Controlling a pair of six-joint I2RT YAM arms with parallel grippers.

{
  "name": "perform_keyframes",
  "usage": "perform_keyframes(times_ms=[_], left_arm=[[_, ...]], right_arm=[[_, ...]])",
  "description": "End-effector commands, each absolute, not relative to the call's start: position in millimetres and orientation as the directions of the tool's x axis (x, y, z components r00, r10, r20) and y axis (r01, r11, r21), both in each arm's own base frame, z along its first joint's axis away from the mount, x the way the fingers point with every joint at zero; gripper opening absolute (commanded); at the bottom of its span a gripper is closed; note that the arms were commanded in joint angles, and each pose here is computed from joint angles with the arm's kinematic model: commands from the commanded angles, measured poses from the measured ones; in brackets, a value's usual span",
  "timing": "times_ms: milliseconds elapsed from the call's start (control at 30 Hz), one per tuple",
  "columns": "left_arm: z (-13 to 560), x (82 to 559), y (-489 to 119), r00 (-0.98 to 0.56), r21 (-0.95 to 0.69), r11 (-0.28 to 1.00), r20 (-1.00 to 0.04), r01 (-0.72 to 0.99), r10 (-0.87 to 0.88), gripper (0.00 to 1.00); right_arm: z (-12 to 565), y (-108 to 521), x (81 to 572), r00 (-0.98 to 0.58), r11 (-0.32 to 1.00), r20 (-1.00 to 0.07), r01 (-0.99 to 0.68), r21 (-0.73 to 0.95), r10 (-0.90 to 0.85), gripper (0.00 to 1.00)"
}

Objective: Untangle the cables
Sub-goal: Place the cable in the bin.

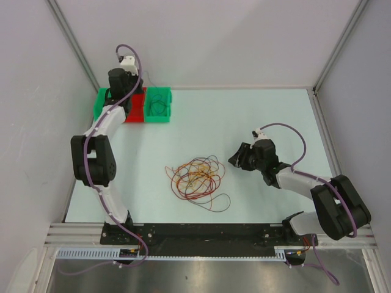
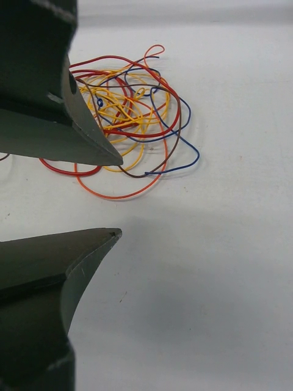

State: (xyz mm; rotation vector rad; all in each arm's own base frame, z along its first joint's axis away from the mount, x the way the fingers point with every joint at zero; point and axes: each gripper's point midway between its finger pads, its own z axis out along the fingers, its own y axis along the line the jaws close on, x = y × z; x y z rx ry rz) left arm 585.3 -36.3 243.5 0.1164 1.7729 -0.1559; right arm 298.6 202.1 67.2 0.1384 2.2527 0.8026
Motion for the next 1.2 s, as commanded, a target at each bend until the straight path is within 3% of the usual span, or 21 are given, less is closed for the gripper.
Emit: perform_keyframes(times_ms=[0, 133, 933, 1167], left_arm=[[239.2, 594.0, -24.3, -0.185, -0.024, 0.993, -0.983, 0.117, -0.002, 0.0], [228.0, 597.1, -19.7, -0.196, 0.038, 0.993, -0.979, 0.114, 0.06, 0.0], [151.3, 607.2, -65.8, -0.304, 0.06, 0.975, -0.944, 0.215, 0.125, 0.0], [186.6, 603.2, -8.3, -0.248, 0.141, 0.988, -0.961, -0.063, 0.121, 0.0]], right_arm=[[70.7, 203.6, 302.6, -0.717, 0.789, -0.614, -0.147, 0.596, 0.33, 0.5], [70.8, 203.5, 302.7, -0.717, 0.788, -0.612, -0.145, 0.598, 0.333, 0.49], [70.6, 203.6, 303.3, -0.721, 0.783, -0.607, -0.147, 0.605, 0.334, 0.48], [70.3, 203.5, 303.6, -0.722, 0.781, -0.606, -0.149, 0.606, 0.333, 0.48]])
